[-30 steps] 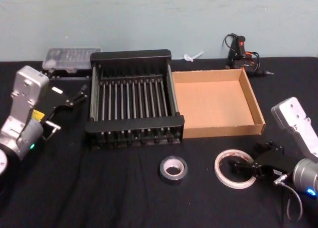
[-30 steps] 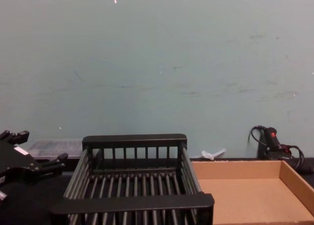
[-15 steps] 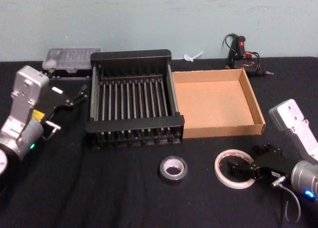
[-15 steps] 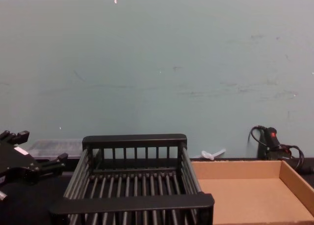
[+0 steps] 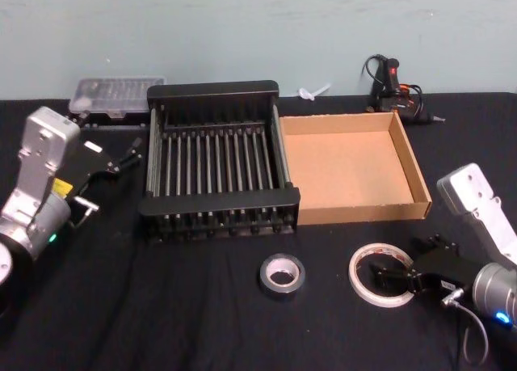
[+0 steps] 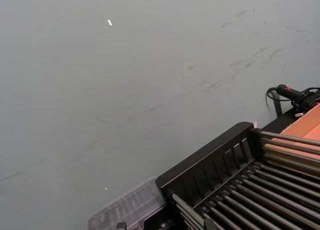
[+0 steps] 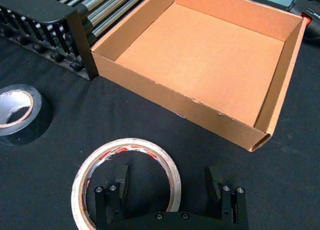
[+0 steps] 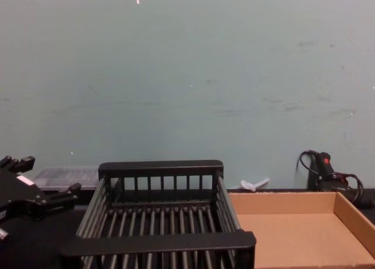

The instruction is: Pick up the white tape and place it into the black box , Pick up the silver tape and place it into the brown box.

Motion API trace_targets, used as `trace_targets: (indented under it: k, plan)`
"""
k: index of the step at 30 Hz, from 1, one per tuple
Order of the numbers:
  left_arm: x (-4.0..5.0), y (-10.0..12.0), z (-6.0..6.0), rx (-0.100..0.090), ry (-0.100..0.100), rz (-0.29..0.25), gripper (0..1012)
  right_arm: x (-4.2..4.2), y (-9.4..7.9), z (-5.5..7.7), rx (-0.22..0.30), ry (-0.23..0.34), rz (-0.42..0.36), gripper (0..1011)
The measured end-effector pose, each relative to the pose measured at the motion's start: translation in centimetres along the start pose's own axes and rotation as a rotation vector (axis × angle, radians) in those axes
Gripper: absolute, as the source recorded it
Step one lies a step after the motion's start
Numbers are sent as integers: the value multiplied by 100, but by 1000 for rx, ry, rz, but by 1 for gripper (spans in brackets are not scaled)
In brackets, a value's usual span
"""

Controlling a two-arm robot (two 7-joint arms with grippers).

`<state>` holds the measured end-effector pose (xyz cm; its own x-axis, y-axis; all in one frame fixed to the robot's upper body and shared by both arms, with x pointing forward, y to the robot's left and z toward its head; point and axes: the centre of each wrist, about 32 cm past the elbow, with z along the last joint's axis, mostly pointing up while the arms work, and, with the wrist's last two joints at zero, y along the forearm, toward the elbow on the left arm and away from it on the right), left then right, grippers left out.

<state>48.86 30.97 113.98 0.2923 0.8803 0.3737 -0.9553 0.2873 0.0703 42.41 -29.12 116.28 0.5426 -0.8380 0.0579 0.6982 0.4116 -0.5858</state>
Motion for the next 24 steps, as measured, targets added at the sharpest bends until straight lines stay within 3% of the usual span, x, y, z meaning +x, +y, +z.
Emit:
trace_targets:
  k: [18,24]
  plan:
    - [0,0,0,0,0,0,1001,-8,-4,-2,5,-12,-3,1003]
    - [0,0,0,0,0,0,1001,-8,-3,-1,6,-11,-3,903]
